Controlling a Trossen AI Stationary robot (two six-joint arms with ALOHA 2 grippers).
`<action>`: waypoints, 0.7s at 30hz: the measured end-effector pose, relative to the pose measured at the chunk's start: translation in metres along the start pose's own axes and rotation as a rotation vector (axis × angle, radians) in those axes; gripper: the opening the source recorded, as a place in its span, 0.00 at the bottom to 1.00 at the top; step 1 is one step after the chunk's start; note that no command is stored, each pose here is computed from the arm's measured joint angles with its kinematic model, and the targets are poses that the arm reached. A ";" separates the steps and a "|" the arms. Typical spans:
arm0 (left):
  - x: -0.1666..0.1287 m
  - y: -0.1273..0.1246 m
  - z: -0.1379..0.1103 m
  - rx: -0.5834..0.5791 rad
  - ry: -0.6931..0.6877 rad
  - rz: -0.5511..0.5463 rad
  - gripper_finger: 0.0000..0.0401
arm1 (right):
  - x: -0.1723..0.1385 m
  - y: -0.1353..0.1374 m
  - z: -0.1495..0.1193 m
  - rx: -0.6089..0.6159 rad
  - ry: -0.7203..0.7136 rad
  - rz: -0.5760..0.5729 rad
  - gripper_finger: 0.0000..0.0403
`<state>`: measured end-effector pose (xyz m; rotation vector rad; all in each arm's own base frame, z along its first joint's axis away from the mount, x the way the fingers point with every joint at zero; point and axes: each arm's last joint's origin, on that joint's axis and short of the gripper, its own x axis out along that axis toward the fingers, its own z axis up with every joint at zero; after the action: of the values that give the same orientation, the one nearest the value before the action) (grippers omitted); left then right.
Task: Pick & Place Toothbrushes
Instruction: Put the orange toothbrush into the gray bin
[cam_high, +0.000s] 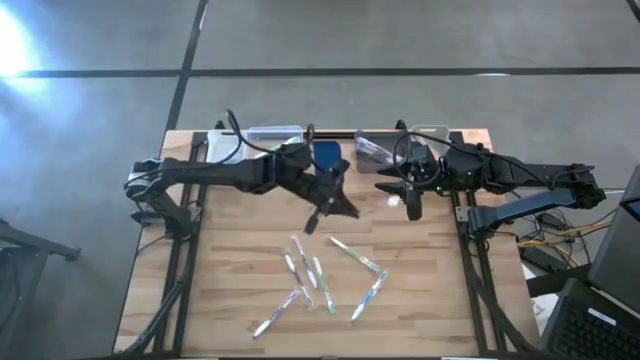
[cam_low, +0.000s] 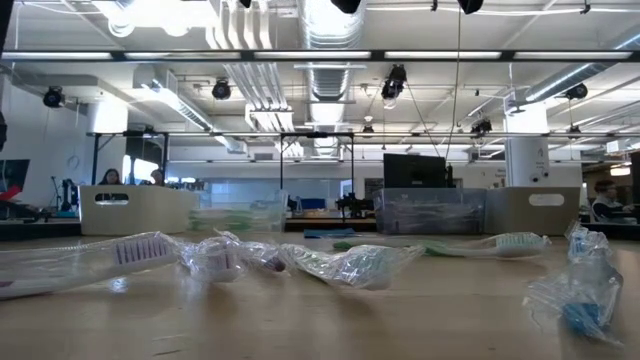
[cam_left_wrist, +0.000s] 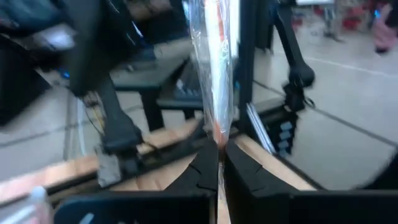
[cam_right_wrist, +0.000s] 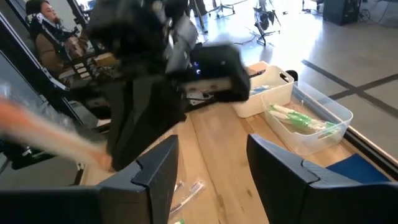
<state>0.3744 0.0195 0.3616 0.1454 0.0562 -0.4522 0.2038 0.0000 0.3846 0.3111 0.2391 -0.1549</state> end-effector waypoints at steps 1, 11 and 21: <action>-0.001 0.002 0.002 0.000 -0.019 0.020 0.02 | 0.000 0.000 0.000 -0.001 0.000 0.000 0.45; -0.004 0.025 0.002 -0.020 -0.080 0.276 0.02 | 0.000 0.000 0.001 -0.003 -0.009 0.000 0.46; -0.010 0.035 0.006 -0.028 -0.141 0.319 0.02 | 0.000 0.004 0.009 -0.045 -0.088 0.042 0.51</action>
<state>0.3813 0.0536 0.3725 0.0921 -0.0980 -0.1427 0.2061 0.0006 0.3939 0.2640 0.1485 -0.1213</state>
